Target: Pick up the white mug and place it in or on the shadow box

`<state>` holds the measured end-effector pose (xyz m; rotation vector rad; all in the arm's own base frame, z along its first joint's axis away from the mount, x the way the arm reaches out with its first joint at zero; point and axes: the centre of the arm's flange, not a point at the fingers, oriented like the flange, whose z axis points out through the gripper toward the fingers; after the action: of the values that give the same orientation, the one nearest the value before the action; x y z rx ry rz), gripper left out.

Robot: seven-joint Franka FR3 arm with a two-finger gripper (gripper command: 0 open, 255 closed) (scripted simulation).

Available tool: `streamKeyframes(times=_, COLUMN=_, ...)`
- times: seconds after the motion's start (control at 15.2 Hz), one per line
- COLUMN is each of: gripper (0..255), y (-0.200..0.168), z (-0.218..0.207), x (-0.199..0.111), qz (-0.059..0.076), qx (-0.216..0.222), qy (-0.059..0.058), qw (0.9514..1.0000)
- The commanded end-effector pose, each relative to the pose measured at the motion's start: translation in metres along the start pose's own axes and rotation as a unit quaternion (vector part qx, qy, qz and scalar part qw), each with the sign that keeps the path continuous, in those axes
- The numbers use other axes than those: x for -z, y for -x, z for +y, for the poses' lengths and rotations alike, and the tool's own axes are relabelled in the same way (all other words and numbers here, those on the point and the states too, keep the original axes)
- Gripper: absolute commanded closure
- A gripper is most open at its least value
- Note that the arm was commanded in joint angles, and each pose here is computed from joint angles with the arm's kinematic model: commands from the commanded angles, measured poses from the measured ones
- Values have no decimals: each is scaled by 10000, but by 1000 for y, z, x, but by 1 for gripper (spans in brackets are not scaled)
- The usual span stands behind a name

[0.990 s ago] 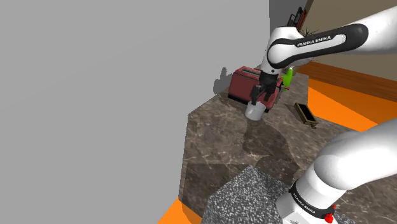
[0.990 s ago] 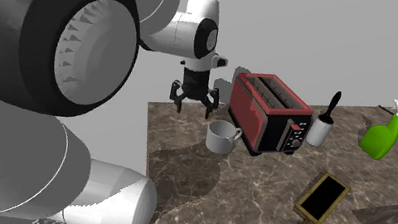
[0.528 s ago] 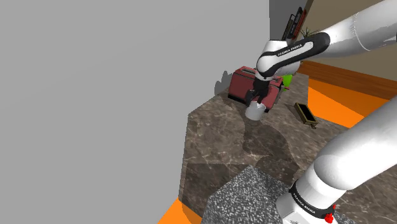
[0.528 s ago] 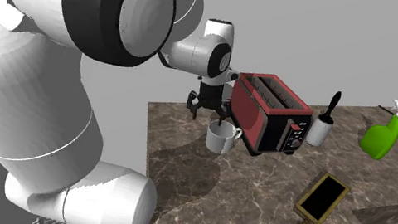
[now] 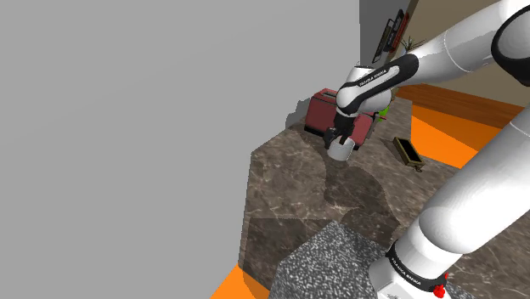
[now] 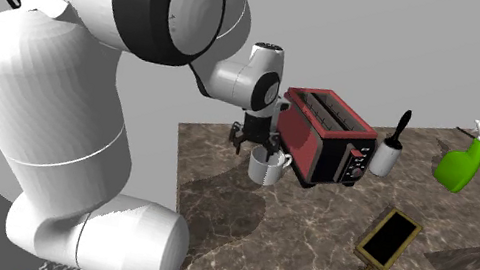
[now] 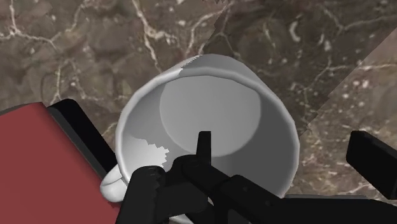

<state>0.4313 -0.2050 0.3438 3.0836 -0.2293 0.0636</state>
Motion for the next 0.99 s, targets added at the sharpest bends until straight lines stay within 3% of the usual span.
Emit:
streamKeyframes(times=0.0, gripper=0, y=1, z=-1, x=-9, qz=3, qx=0, qy=1, qw=10000)
streamKeyframes(times=0.46, gripper=0, y=1, z=-1, x=-9, qz=3, qx=0, qy=1, qw=10000)
streamKeyframes(times=0.53, gripper=255, y=1, z=-1, x=-9, qz=3, qx=0, qy=1, qw=10000)
streamKeyframes(times=0.92, gripper=255, y=1, z=-1, x=-9, qz=3, qx=0, qy=1, qw=10000)
